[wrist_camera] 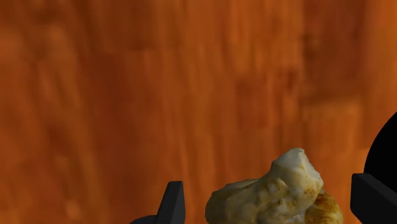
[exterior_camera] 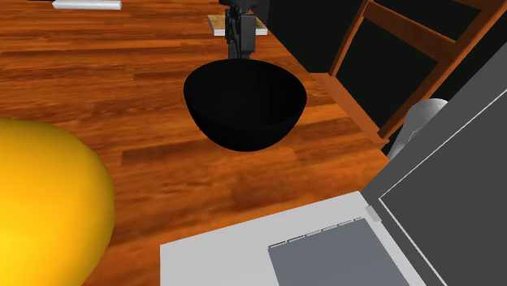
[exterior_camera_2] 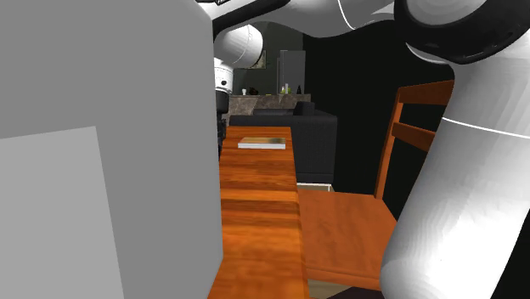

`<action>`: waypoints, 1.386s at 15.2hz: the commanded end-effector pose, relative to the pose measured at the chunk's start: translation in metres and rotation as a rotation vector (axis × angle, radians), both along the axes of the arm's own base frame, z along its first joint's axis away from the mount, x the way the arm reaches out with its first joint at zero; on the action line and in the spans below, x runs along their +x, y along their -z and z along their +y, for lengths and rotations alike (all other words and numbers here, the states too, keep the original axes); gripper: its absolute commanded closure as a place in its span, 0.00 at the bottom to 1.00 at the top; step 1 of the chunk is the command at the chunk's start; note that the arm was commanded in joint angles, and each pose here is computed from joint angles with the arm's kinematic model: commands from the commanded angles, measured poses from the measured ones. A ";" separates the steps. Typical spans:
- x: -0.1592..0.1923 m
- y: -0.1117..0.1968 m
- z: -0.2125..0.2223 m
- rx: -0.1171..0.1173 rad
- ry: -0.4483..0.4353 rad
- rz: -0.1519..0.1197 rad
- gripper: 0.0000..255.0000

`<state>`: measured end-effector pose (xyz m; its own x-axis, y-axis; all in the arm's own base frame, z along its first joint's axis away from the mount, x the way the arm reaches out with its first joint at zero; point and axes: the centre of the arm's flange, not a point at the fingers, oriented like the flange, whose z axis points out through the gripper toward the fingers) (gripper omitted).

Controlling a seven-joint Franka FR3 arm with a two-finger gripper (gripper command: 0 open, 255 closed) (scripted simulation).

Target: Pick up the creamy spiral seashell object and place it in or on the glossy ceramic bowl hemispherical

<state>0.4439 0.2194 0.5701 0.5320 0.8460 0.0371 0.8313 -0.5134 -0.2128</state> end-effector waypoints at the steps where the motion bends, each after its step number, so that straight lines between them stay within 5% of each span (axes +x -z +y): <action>1: -0.001 0.008 0.001 0.000 -0.001 0.000 0.00; 8: -0.001 0.008 0.001 0.000 -0.001 0.000 0.00; 9: -0.002 0.007 0.002 0.000 -0.001 0.000 1.00; 21: -0.001 -0.008 0.001 0.000 -0.001 0.000 1.00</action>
